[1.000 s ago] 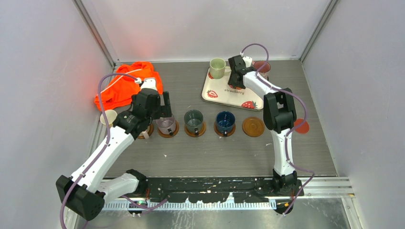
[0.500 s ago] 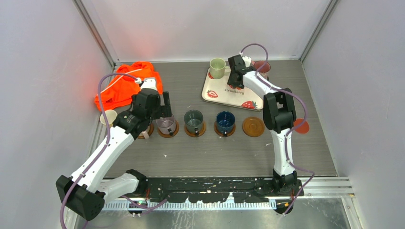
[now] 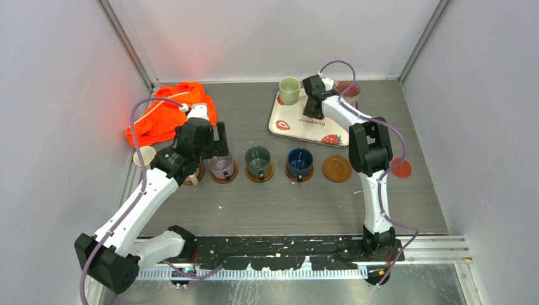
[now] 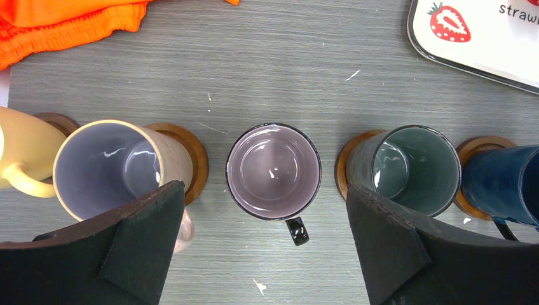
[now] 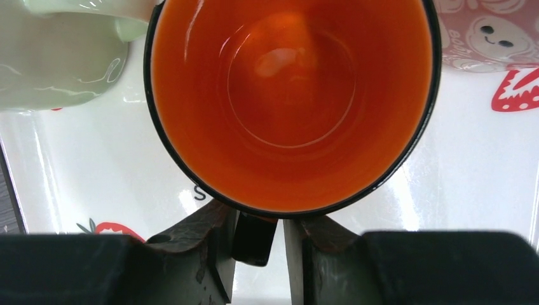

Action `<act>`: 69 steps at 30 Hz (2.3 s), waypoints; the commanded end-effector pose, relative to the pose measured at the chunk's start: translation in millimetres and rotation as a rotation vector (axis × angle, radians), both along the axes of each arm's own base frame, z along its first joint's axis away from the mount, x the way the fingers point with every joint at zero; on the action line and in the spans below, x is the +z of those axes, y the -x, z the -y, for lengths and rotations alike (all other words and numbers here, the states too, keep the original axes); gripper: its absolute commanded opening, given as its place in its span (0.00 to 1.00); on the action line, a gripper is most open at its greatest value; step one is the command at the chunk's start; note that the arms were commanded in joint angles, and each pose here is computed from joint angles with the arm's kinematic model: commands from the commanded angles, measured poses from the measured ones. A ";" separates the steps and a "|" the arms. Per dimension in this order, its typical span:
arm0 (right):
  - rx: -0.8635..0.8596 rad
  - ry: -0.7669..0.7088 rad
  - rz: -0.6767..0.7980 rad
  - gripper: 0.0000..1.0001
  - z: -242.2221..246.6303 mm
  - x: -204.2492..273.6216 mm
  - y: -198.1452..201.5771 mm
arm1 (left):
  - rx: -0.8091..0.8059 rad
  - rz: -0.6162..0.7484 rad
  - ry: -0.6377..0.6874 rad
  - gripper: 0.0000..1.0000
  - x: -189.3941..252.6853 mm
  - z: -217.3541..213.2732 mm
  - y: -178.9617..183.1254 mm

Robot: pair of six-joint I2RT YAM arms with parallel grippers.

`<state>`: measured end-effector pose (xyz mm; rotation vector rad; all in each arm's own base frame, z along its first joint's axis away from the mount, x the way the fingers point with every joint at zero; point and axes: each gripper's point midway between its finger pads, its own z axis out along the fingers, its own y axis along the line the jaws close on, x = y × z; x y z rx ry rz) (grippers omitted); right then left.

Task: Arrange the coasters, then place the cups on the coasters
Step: Pick up the cup from the tray, then place the cup on the coaster.

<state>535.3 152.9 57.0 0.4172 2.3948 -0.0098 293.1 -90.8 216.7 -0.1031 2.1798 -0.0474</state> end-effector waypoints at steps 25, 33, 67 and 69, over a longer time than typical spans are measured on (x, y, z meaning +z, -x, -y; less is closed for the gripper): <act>0.026 0.026 0.086 0.00 2.5 61.1 18.5 | -0.001 0.040 0.041 1.00 11.1 4.2 -4.5; 0.027 0.019 0.111 0.00 4.2 77.2 38.9 | -0.009 0.041 0.053 1.00 12.2 6.6 -4.3; -0.117 0.040 0.146 0.00 72.8 118.7 189.6 | -0.053 0.013 0.089 1.00 7.5 19.1 -4.5; -0.109 0.035 0.144 0.00 72.1 118.5 201.7 | -0.056 0.013 0.091 1.00 8.0 19.6 -4.3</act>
